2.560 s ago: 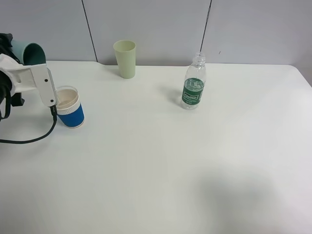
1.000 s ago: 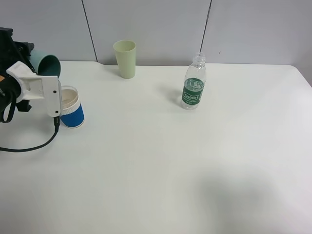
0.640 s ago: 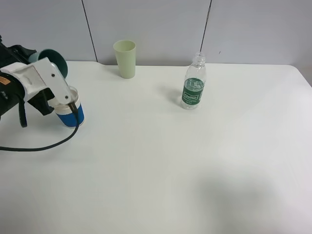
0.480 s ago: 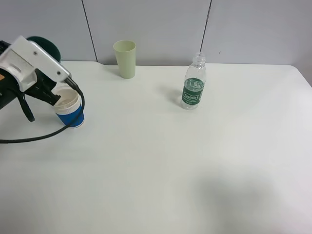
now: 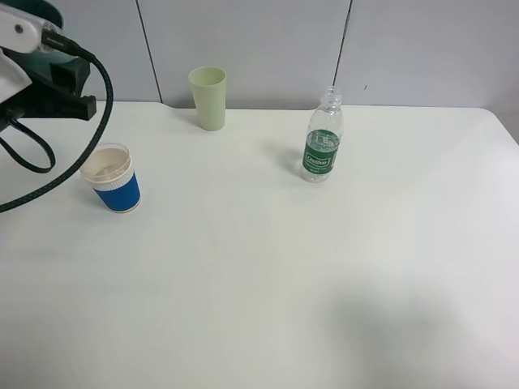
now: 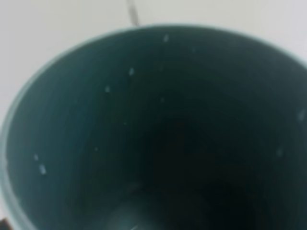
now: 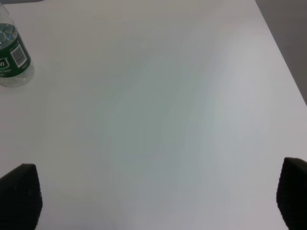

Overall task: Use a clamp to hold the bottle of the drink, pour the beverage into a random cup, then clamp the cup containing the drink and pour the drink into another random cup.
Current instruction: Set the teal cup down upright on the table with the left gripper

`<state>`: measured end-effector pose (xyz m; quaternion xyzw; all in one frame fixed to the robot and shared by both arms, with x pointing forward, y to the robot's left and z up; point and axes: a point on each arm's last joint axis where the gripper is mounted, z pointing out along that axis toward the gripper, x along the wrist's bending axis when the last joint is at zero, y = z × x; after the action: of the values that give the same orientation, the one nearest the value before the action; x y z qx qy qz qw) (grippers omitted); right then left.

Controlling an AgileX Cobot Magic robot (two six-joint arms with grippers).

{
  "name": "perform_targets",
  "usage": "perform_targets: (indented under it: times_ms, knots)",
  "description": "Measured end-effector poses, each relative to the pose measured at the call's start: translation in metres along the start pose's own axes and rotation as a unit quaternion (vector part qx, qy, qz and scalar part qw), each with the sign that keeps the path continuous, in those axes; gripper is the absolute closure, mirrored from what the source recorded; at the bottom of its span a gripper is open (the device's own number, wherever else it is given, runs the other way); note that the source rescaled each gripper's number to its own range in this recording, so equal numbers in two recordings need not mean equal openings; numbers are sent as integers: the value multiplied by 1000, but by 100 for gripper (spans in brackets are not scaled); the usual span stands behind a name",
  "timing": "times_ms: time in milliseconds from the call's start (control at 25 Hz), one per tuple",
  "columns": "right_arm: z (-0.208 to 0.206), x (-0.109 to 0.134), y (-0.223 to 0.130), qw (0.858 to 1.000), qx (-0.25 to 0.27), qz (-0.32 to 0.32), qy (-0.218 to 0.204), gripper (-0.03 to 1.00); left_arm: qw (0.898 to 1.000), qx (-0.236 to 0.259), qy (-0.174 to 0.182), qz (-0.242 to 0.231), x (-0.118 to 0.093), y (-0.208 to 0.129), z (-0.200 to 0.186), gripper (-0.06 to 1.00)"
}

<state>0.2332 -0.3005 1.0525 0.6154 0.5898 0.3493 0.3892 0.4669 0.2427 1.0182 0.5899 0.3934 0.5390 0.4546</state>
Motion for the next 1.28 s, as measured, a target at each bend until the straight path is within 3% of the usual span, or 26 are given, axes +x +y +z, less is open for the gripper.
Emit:
perform_targets:
  times_ms: [160, 360, 520, 760, 960, 1280]
  knots:
    - [0, 0, 0, 1000, 0, 0, 0, -3, 997, -24, -71, 6, -12, 7, -3, 92]
    - [0, 0, 0, 1000, 0, 0, 0, -3, 988, -37, -149, -21, -25, 11, -6, 92]
    - [0, 0, 0, 1000, 0, 0, 0, -3, 976, -41, -213, -29, -36, 12, -10, 92]
    - [0, 0, 0, 1000, 0, 0, 0, -3, 949, -36, -312, -6, -53, 10, -19, 92]
    - [0, 0, 0, 1000, 0, 0, 0, -3, 949, -2, -312, -49, -54, -1, -23, 92]
    - [0, 0, 0, 1000, 0, 0, 0, -3, 961, 49, -227, -147, -53, -17, -30, 92]
